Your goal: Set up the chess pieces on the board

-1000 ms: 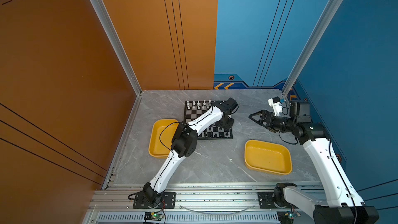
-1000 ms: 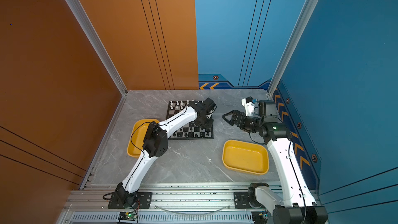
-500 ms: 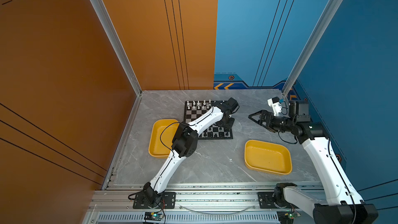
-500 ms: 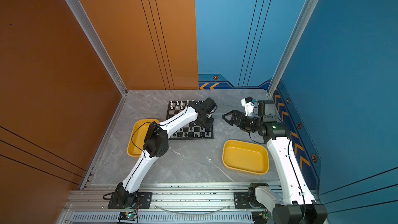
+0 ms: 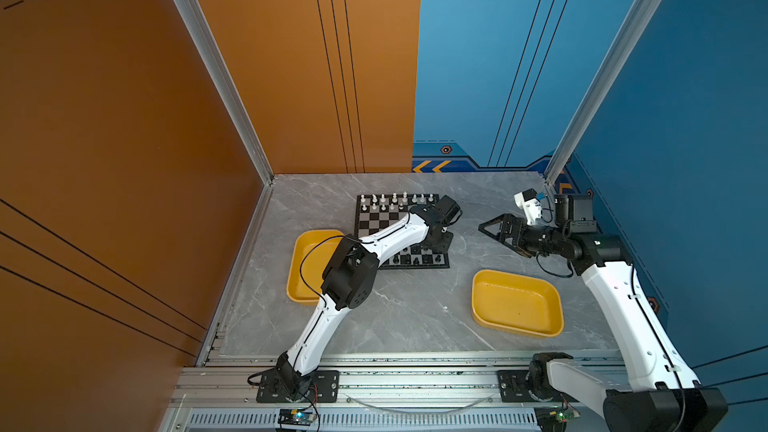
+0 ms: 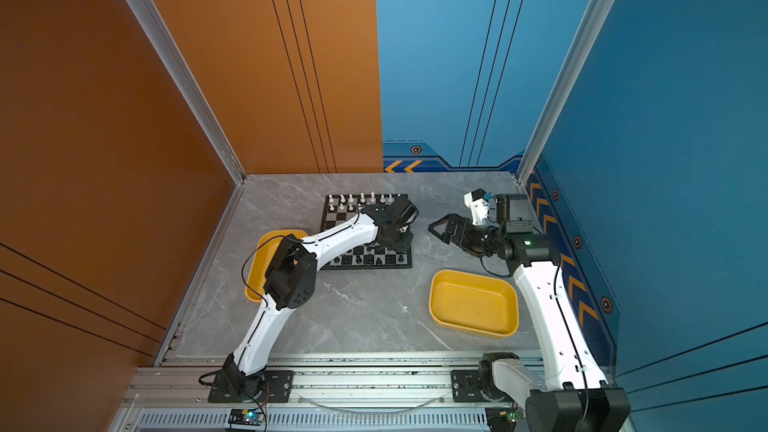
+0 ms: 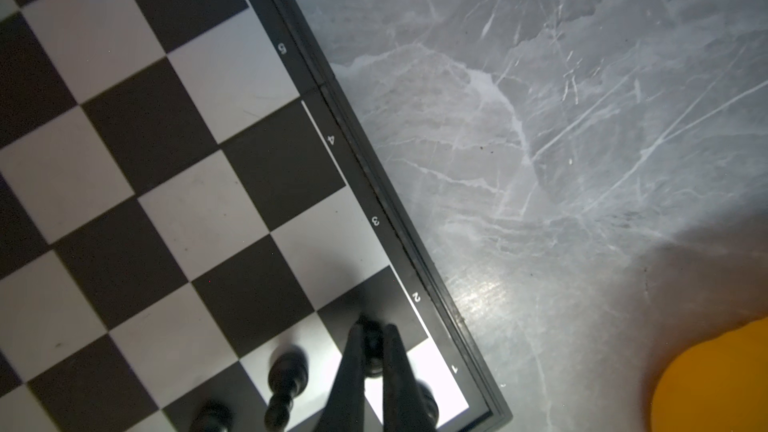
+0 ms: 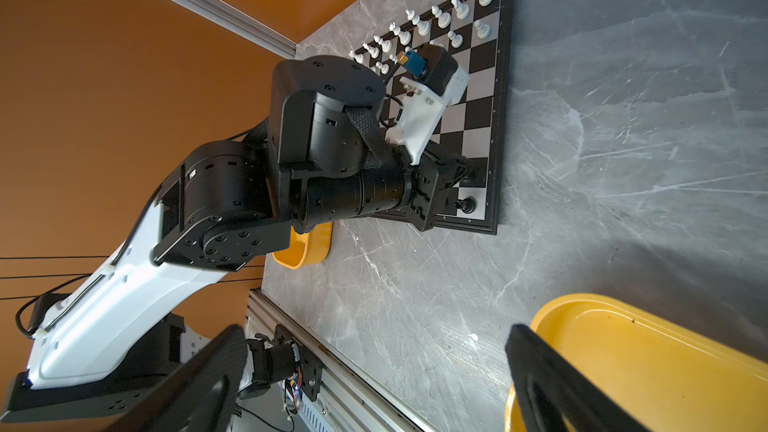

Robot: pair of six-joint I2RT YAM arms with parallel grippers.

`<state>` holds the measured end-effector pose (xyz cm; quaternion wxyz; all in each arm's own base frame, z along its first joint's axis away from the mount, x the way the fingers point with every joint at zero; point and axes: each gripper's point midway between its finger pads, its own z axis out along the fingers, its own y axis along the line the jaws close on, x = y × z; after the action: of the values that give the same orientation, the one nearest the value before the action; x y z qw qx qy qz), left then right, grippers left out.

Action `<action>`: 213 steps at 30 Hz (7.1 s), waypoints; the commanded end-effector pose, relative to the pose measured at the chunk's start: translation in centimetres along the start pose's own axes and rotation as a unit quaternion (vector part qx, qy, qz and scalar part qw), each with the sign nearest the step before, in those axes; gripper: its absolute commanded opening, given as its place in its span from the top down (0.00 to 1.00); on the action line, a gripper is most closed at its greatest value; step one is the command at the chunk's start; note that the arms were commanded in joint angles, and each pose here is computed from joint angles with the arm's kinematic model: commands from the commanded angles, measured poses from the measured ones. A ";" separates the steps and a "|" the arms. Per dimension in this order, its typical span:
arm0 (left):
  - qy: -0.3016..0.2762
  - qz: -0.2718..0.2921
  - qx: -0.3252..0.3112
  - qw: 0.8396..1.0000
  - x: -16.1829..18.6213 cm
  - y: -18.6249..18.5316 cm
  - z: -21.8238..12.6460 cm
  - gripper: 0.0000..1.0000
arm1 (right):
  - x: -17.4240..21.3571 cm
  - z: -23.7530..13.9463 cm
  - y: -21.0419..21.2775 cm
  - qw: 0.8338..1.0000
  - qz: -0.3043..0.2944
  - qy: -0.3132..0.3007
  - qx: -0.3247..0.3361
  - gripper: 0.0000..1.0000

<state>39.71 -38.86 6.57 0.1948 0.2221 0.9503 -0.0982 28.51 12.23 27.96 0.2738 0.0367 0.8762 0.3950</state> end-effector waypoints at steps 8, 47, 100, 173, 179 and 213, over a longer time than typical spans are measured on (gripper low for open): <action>-0.059 -0.008 0.003 0.998 -1.4 -0.3 -2.0 1.00 | -0.2 -0.2 0.5 1.000 -0.016 0.003 0.009 0.00; -0.148 0.010 0.003 0.989 -1.1 -0.7 -2.0 1.00 | 0.3 0.2 1.2 0.999 -0.032 0.027 0.014 0.00; -0.217 -0.095 0.006 0.972 8.5 8.7 -13.6 0.77 | -4.9 0.6 -4.9 0.990 -0.012 -0.080 0.116 0.00; -0.246 -0.050 0.065 0.966 3.1 3.2 -13.7 0.66 | -3.7 -1.3 -2.9 0.989 -0.042 -0.089 0.107 0.00; -0.267 -0.066 0.038 0.961 4.2 5.3 -15.1 0.65 | -5.5 -0.8 -2.1 0.990 -0.046 -0.096 0.093 0.00; -0.368 -0.240 -0.299 0.847 17.7 36.2 -19.2 0.03 | -4.0 3.7 -20.3 0.863 -0.223 -0.294 0.345 0.00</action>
<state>34.50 5.94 12.48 0.5328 -0.1619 0.8263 0.0847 35.34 -0.01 11.00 0.5039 0.0483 0.8623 -0.0161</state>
